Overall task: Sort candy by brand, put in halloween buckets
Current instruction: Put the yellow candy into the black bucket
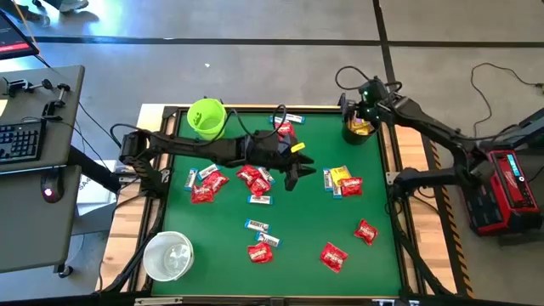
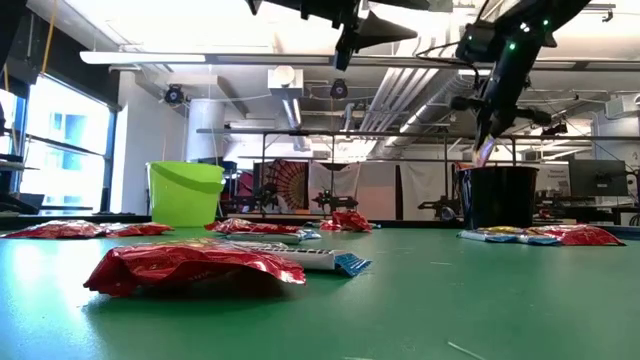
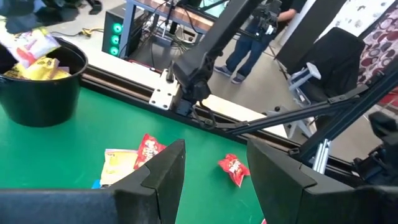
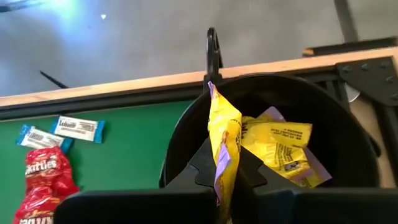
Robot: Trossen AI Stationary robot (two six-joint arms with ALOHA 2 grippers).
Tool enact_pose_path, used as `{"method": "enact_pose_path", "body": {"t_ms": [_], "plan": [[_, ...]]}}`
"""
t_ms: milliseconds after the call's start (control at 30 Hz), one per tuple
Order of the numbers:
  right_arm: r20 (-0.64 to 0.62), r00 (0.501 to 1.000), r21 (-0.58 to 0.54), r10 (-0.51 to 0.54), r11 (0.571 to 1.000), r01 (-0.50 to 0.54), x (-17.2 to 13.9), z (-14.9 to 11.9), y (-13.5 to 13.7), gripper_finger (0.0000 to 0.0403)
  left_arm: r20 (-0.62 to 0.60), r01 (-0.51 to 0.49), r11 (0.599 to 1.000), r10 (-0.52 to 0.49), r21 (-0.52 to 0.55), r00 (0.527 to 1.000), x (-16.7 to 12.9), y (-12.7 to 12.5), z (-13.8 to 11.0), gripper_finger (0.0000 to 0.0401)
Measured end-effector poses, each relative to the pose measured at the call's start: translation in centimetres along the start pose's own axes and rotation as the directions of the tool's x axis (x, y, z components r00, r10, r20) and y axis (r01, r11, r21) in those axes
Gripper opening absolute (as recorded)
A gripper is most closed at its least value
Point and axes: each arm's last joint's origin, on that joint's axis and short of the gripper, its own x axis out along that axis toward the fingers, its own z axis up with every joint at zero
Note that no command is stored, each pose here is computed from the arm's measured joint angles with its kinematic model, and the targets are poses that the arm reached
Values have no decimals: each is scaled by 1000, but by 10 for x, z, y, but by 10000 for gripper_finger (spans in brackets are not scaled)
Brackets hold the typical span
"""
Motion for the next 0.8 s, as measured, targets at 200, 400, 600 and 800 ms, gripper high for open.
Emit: {"method": "enact_pose_path", "body": {"t_ms": [200,400,600,800], "plan": [[-117,993,3,14,1000,-14,21,5,-7,0,-1,2,1000,-2,1,1000,0,0,0,163],[-205,979,2,4,1000,-4,41,2,-6,1,-1,2,1000,-2,13,1000,0,0,0,163],[-274,961,-58,-40,998,25,47,-4,-9,51,-5,-1,999,1,36,1000,0,0,0,163],[-329,936,-117,-128,989,94,45,-10,-15,145,-5,-12,999,12,38,1000,0,5,1,163]]}}
